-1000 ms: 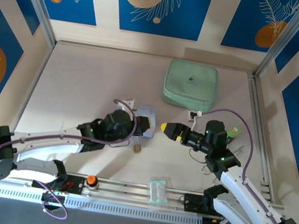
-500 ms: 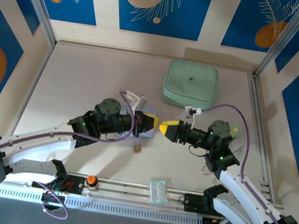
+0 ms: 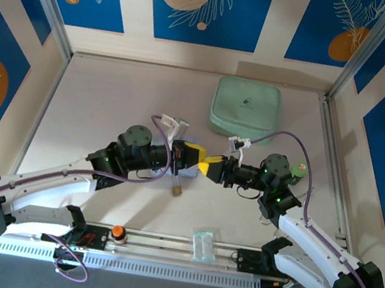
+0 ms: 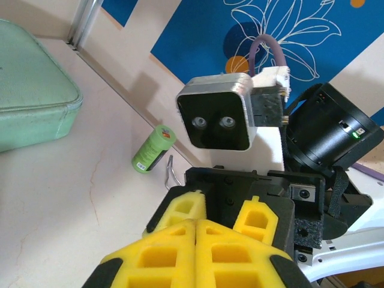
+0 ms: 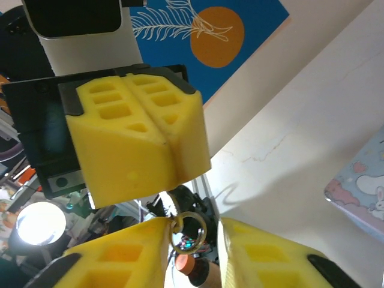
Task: Unlock a padlock with a key
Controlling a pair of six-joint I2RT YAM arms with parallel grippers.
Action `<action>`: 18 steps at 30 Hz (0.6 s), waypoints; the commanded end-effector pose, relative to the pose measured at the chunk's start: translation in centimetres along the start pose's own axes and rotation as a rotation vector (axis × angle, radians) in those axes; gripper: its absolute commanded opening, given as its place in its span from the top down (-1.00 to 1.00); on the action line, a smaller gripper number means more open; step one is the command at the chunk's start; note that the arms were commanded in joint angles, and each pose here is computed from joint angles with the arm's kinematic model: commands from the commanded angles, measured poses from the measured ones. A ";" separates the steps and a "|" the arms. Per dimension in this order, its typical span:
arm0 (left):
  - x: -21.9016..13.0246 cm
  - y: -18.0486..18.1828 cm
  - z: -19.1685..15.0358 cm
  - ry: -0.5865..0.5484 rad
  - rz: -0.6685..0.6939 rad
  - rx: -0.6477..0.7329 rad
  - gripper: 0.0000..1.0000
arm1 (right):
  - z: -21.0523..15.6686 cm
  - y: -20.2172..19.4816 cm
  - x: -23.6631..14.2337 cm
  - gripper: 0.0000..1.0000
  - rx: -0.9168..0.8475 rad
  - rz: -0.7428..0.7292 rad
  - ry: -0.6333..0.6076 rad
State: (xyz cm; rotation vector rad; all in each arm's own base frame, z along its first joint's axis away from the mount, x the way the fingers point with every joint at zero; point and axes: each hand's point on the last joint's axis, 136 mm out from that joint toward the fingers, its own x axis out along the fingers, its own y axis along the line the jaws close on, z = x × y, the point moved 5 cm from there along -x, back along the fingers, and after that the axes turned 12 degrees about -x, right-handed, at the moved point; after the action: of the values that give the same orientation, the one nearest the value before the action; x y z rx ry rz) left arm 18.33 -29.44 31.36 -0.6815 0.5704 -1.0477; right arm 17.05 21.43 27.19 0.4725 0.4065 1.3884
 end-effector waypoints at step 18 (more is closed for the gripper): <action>0.3 -0.4 0.2 -0.016 -0.055 -0.024 1.00 | -0.1 0.5 0.2 0.88 -0.027 0.032 -0.018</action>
State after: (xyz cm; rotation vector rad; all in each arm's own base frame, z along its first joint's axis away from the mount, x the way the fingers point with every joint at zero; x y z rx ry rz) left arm 18.47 -29.60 31.72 -0.7139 0.5590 -1.0567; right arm 16.75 21.60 27.76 0.4687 0.3690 1.4137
